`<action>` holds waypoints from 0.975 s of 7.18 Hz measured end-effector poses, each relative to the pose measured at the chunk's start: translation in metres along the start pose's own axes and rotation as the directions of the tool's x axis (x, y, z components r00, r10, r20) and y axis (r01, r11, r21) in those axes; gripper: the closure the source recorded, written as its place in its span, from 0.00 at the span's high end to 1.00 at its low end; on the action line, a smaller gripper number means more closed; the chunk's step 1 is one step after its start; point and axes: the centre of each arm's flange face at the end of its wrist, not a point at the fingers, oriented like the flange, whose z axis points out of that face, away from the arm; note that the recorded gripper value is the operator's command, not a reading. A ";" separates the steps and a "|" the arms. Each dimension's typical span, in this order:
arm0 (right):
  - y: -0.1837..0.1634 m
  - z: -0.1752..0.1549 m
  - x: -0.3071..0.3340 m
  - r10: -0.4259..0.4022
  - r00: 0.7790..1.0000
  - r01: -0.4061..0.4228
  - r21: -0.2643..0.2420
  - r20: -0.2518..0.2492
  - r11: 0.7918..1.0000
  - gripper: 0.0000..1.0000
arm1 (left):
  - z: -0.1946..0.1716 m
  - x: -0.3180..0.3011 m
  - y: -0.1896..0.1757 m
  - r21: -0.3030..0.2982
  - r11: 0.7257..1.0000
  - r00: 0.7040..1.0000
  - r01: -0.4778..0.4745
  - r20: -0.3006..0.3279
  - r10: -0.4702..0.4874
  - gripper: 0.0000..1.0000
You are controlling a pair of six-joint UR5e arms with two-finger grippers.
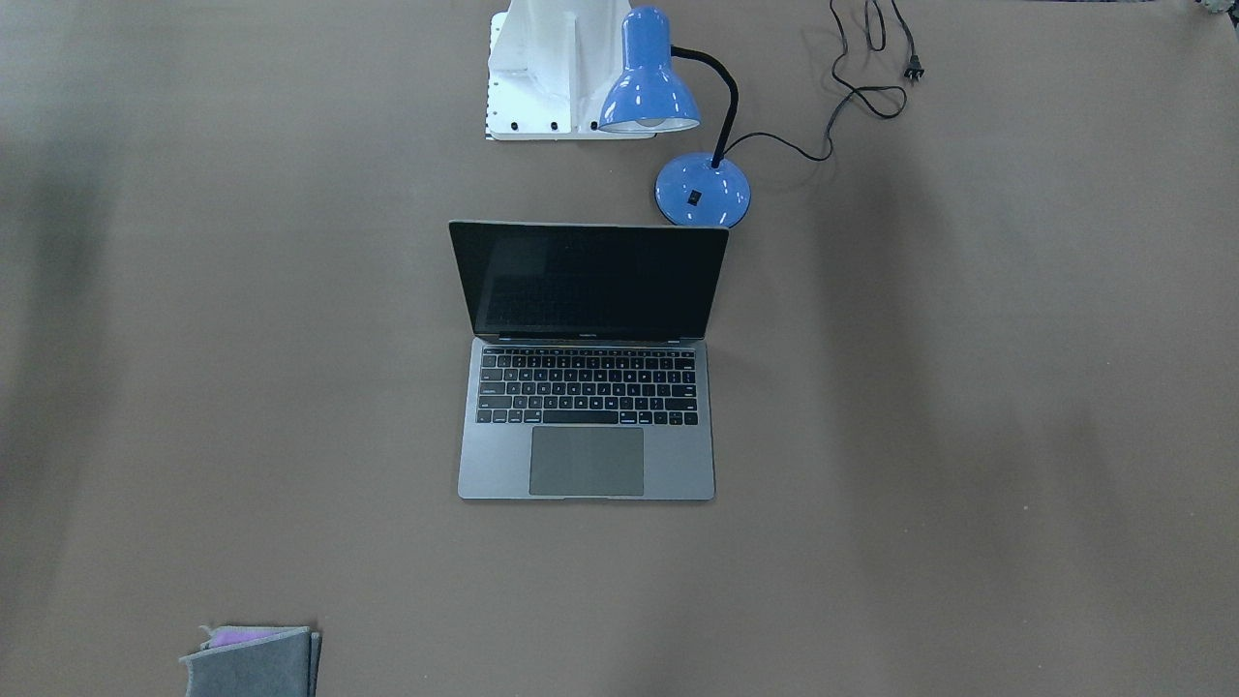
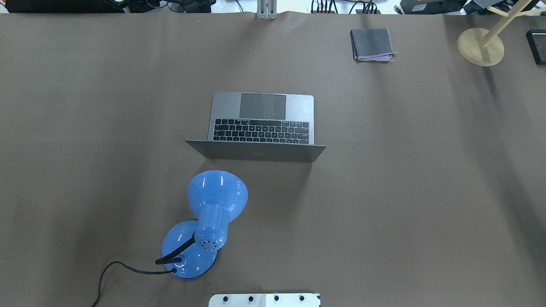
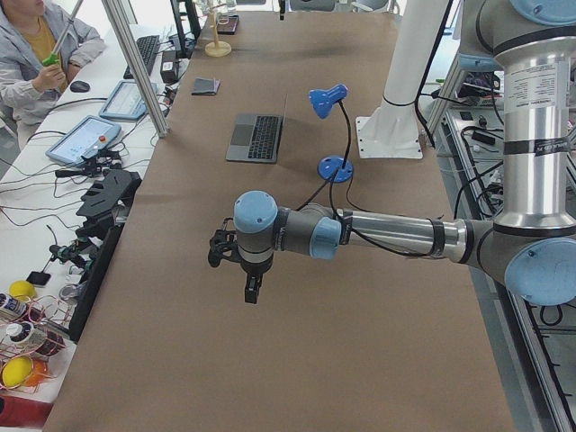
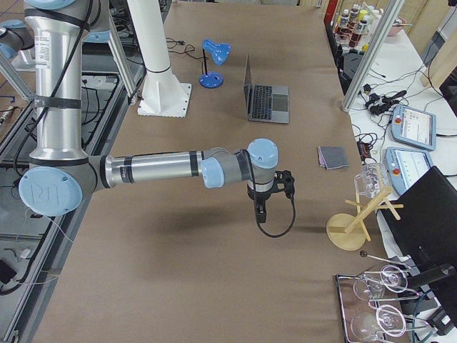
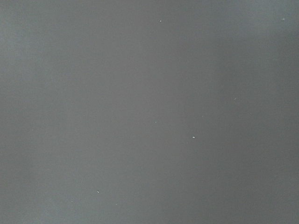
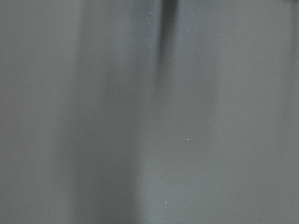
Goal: Close laptop
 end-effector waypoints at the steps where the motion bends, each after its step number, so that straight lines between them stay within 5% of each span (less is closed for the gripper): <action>1: 0.000 0.000 0.000 0.000 1.000 0.000 0.000 0.000 1.000 1.00 | -0.001 0.001 0.000 0.002 1.000 1.000 -0.003 0.001 0.003 0.98; 7: 0.001 0.002 0.002 0.002 1.000 -0.002 -0.003 0.000 1.000 1.00 | 0.009 -0.007 0.004 -0.015 1.000 1.000 0.007 0.001 -0.007 0.98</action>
